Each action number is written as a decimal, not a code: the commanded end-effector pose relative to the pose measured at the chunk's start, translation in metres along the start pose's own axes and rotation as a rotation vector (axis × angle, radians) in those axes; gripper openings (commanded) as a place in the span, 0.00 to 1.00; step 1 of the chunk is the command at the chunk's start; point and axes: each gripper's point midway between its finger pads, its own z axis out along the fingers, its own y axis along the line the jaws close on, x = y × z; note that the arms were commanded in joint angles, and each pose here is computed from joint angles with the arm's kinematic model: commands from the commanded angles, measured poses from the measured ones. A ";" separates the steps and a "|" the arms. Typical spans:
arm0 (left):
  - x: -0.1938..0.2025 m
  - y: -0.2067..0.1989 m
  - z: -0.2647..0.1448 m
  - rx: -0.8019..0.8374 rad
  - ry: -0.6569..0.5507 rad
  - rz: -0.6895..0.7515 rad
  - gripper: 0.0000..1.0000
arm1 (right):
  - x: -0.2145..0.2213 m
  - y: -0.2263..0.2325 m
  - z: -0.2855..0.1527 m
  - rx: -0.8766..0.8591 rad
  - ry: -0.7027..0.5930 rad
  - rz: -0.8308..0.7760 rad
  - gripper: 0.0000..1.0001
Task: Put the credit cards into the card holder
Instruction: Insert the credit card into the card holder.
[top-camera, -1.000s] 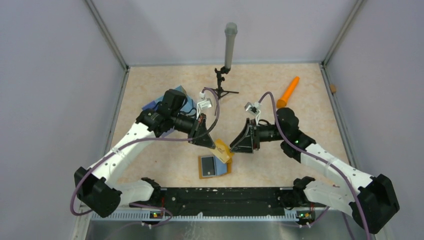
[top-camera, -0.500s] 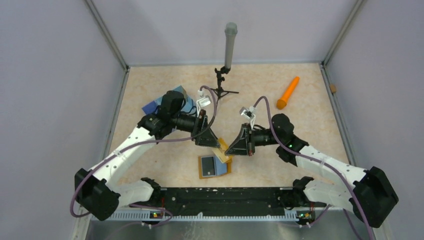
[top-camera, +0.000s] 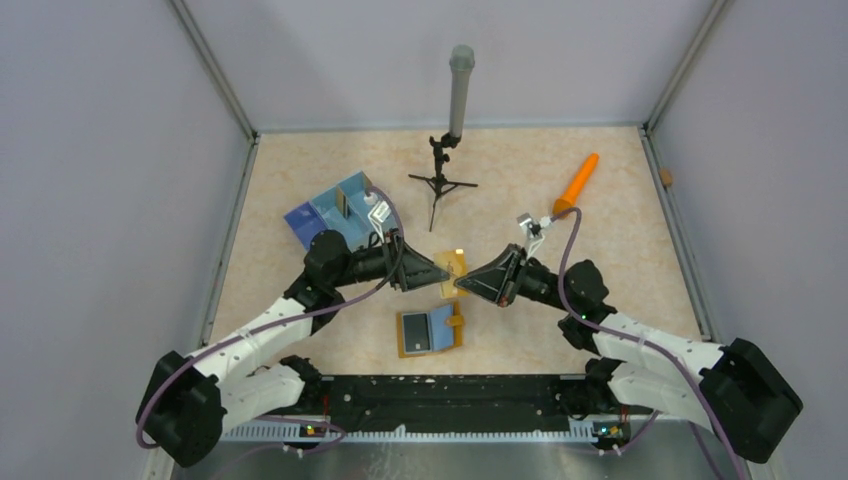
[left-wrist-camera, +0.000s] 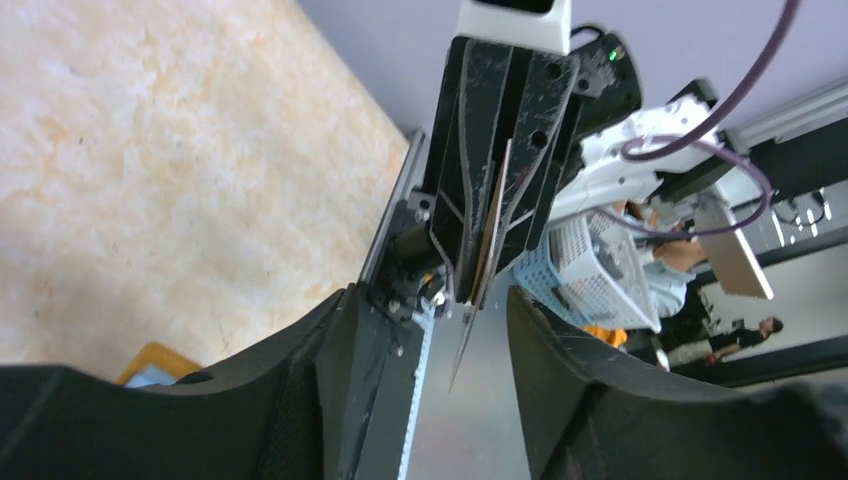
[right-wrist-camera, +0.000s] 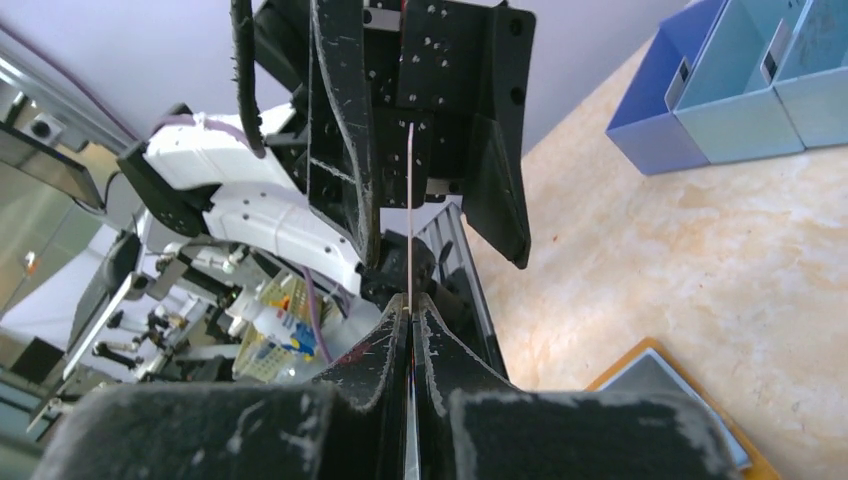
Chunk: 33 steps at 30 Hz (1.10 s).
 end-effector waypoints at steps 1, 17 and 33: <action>-0.034 -0.038 -0.002 0.120 -0.182 0.055 0.56 | -0.029 0.024 0.000 -0.075 -0.147 -0.039 0.00; -0.016 -0.040 0.000 0.147 -0.113 -0.006 0.28 | -0.020 0.013 0.005 -0.044 -0.101 -0.017 0.00; 0.026 0.077 -0.028 -0.455 -0.083 -0.157 0.00 | 0.049 -0.095 -0.037 0.613 0.126 0.117 0.75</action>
